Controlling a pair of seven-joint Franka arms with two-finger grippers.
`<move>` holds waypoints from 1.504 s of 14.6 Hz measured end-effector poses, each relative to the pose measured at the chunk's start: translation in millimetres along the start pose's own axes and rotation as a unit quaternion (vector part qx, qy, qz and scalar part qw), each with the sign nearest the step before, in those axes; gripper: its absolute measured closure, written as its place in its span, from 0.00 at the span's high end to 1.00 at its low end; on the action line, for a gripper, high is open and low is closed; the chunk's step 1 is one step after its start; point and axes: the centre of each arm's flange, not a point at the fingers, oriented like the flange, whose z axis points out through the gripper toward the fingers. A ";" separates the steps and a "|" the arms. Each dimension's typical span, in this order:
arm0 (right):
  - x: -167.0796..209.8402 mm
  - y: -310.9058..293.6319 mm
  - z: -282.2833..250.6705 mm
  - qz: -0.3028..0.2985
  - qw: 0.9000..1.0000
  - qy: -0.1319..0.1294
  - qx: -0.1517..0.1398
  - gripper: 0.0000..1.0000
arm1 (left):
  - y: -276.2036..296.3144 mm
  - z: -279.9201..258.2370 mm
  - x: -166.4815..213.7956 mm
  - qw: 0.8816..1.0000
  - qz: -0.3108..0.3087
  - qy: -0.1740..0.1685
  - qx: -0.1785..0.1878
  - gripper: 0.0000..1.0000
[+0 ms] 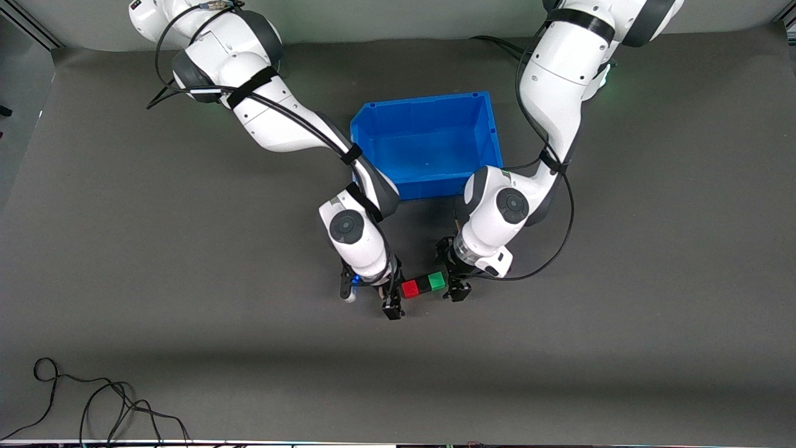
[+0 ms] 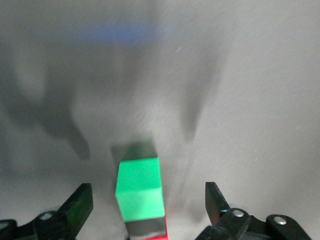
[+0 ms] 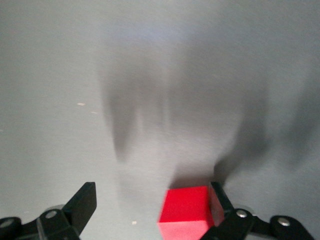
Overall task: Attach green and red cubes to black cube
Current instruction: 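Open both grippers and lift them away from the cubes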
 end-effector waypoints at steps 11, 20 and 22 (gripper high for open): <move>54.1 -89.6 -221.0 -0.134 0.985 0.041 -0.097 1.00 | 121.0 -229.0 177.6 0.935 0.314 0.044 0.157 1.00; 177.4 -87.6 -433.7 -0.316 0.921 0.017 -0.226 1.00 | 129.7 -399.8 208.8 0.753 0.638 0.037 0.157 1.00; 229.0 -84.5 -475.5 -0.368 0.898 -0.006 -0.242 0.99 | 122.7 -428.2 193.4 0.703 0.693 0.044 0.154 1.00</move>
